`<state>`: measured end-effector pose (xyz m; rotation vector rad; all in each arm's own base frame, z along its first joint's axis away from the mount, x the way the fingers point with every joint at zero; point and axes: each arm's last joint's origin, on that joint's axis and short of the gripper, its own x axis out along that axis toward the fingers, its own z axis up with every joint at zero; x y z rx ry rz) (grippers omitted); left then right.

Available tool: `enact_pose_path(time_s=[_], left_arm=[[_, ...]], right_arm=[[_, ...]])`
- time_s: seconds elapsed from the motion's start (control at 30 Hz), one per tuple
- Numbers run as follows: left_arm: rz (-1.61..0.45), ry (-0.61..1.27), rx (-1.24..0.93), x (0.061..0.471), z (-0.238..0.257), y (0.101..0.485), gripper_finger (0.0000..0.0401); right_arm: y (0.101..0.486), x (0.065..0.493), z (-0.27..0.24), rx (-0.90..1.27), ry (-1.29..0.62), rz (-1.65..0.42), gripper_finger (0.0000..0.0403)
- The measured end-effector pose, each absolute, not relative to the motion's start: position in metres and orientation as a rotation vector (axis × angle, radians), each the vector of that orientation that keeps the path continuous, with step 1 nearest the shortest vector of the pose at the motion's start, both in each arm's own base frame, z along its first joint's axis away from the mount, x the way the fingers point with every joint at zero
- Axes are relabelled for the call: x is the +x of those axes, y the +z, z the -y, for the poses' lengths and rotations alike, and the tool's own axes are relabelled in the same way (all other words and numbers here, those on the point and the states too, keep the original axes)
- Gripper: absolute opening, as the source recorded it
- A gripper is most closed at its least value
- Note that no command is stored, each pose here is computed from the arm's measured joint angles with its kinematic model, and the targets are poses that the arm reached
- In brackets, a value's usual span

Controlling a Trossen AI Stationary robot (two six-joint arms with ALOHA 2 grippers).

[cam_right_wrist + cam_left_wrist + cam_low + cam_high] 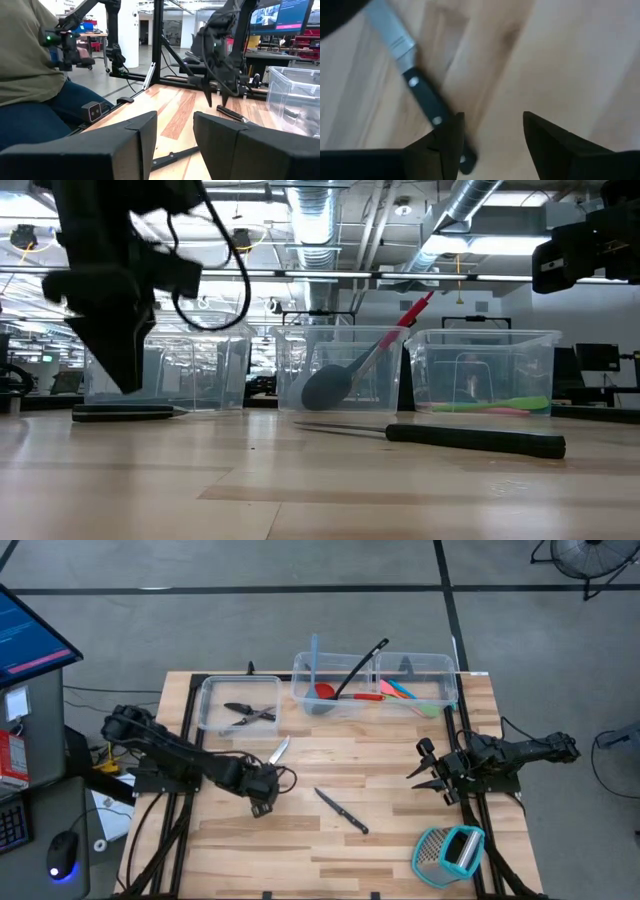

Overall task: Pick & Place Kitchen Items
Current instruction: Put the black knife into the top left transparent bin

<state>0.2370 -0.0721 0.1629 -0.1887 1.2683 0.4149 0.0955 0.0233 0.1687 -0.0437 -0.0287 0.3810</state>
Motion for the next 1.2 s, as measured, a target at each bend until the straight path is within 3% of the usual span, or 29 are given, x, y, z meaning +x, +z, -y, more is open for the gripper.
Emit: enact_pose_path(time_s=[0.83, 1.2], left_arm=[[-1.299, 0.682, -0.310, 0.240, 0.033, 0.156, 0.0188], [-1.404, 0.645, -0.403, 0.222, 0.024, 0.133, 0.0249]], right_arm=[[0.169, 0.095, -0.023, -0.044, 0.381, 0.029, 0.0124], [0.169, 0.095, -0.023, -0.043, 0.382, 0.029, 0.0124]])
